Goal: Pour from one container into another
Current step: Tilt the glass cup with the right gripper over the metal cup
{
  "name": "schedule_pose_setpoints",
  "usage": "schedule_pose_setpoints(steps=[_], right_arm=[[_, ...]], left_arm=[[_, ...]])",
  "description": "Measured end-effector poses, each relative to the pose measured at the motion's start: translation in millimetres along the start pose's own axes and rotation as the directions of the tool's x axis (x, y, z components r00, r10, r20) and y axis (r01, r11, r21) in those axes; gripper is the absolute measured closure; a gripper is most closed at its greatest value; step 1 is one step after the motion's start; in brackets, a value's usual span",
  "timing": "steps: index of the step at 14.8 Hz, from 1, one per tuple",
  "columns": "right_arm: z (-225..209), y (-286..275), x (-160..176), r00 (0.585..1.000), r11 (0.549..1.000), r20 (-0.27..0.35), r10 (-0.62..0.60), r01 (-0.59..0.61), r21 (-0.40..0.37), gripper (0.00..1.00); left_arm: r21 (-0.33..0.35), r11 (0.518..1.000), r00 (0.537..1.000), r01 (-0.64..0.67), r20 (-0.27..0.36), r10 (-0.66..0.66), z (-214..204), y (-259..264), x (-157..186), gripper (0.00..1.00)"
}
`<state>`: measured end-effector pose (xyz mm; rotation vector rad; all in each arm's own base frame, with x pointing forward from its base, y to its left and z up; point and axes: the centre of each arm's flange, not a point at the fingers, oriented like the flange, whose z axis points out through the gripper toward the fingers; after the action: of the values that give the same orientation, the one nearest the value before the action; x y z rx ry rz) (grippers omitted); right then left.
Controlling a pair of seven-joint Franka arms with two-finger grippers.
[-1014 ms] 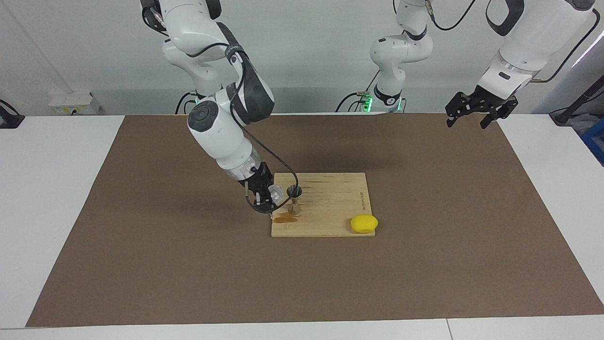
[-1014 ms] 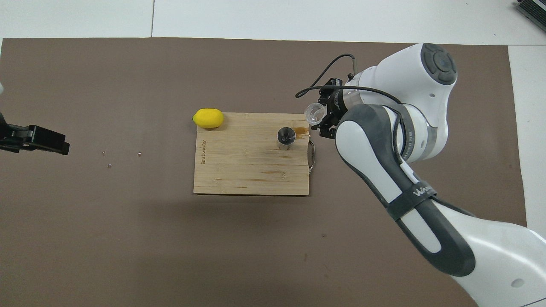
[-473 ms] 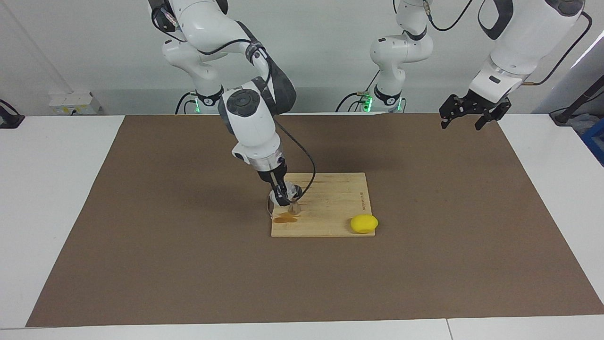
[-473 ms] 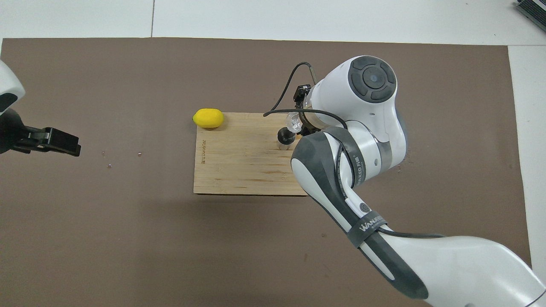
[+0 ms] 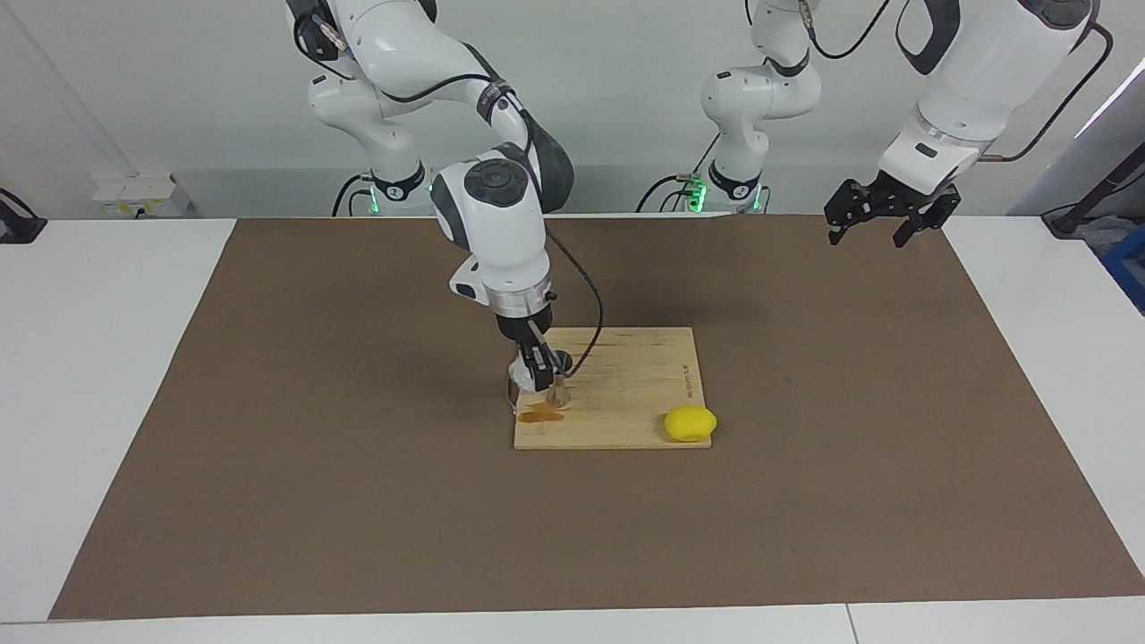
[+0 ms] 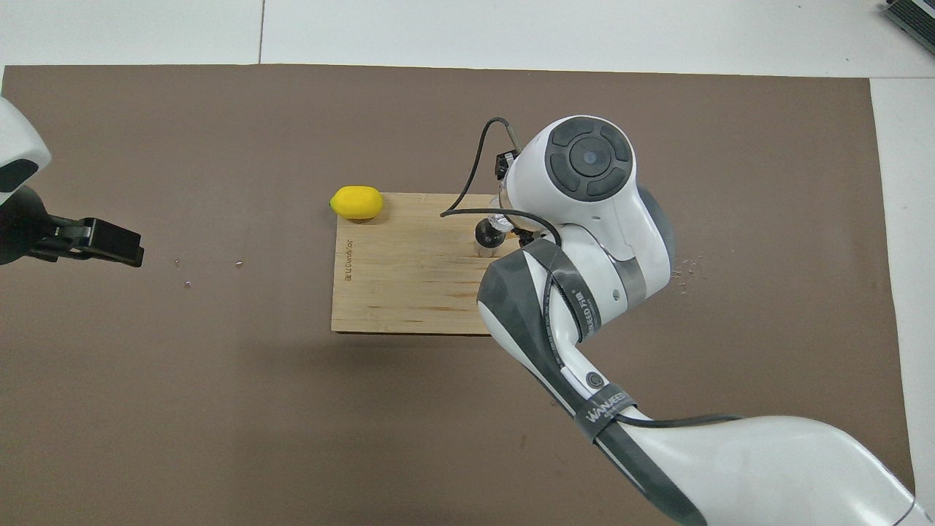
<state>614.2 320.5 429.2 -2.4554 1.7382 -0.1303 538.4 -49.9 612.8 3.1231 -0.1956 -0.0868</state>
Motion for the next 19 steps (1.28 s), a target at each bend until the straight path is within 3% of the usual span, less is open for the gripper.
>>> schedule_pose_setpoints(steps=[8,19], right_arm=[[1.6,2.2,-5.2,0.994,0.998,-0.088,-0.067,0.067,-0.001,0.49],[10.9,9.6,-16.6,0.981,0.992,-0.147,-0.128,0.126,-0.023,0.49]], left_arm=[[0.0,1.0,1.0,0.001,-0.008,-0.001,0.5,-0.5,1.0,0.0],[0.0,1.0,1.0,0.004,-0.007,-0.004,0.6,-2.0,1.0,0.0]])
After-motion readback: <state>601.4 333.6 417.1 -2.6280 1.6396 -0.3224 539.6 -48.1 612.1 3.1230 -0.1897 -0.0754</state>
